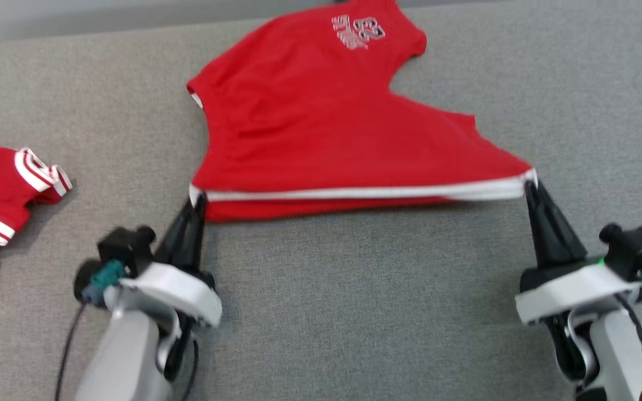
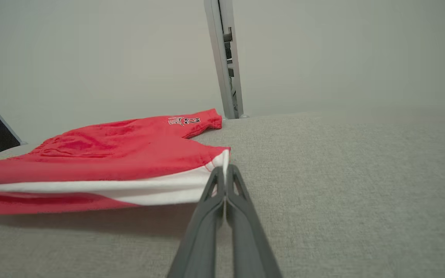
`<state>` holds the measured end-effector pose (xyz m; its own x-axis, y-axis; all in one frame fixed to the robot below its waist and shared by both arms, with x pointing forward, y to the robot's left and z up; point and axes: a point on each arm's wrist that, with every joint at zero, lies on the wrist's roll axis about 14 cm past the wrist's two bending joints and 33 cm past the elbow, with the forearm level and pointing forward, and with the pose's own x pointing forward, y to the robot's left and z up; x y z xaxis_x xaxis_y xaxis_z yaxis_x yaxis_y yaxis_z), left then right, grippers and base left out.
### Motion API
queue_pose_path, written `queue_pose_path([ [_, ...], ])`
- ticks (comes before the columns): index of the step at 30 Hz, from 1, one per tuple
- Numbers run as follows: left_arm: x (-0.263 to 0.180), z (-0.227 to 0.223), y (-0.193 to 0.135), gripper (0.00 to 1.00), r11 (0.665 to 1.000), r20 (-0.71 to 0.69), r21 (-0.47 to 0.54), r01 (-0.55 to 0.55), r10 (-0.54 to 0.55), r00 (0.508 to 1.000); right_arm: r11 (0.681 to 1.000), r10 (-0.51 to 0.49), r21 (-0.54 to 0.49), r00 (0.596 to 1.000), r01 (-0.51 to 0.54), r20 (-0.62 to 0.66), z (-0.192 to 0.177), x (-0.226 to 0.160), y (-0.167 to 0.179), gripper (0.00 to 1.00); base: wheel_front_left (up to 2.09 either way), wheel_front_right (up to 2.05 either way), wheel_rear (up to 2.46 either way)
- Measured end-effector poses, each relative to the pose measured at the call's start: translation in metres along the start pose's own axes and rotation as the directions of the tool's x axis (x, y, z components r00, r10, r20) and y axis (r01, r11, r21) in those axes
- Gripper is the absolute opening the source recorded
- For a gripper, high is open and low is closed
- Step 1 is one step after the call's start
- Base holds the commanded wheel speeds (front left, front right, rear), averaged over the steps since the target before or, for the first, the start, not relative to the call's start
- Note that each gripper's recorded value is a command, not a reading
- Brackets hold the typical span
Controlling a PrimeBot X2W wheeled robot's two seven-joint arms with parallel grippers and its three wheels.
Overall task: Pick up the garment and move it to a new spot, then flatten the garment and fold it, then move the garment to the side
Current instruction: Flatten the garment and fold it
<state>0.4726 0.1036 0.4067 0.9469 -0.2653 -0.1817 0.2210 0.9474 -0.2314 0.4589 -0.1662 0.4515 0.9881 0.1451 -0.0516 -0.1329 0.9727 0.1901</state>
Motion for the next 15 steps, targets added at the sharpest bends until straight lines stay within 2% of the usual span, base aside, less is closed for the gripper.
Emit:
queue_pose_path([
  [8,-0.07,-0.028,-0.023,0.0,1.0,-0.067,-0.023,0.011,-0.013,0.998,0.995,-0.062,0.076,0.997,0.065,-0.038,-0.012,-0.062,0.002,0.0,0.0,0.0,0.0],
  [15,-0.117,-0.038,-0.028,0.0,0.999,-0.08,-0.031,-0.007,0.004,0.997,0.995,-0.028,0.092,0.997,0.035,-0.072,-0.024,-0.103,0.022,0.0,0.0,0.0,0.0],
])
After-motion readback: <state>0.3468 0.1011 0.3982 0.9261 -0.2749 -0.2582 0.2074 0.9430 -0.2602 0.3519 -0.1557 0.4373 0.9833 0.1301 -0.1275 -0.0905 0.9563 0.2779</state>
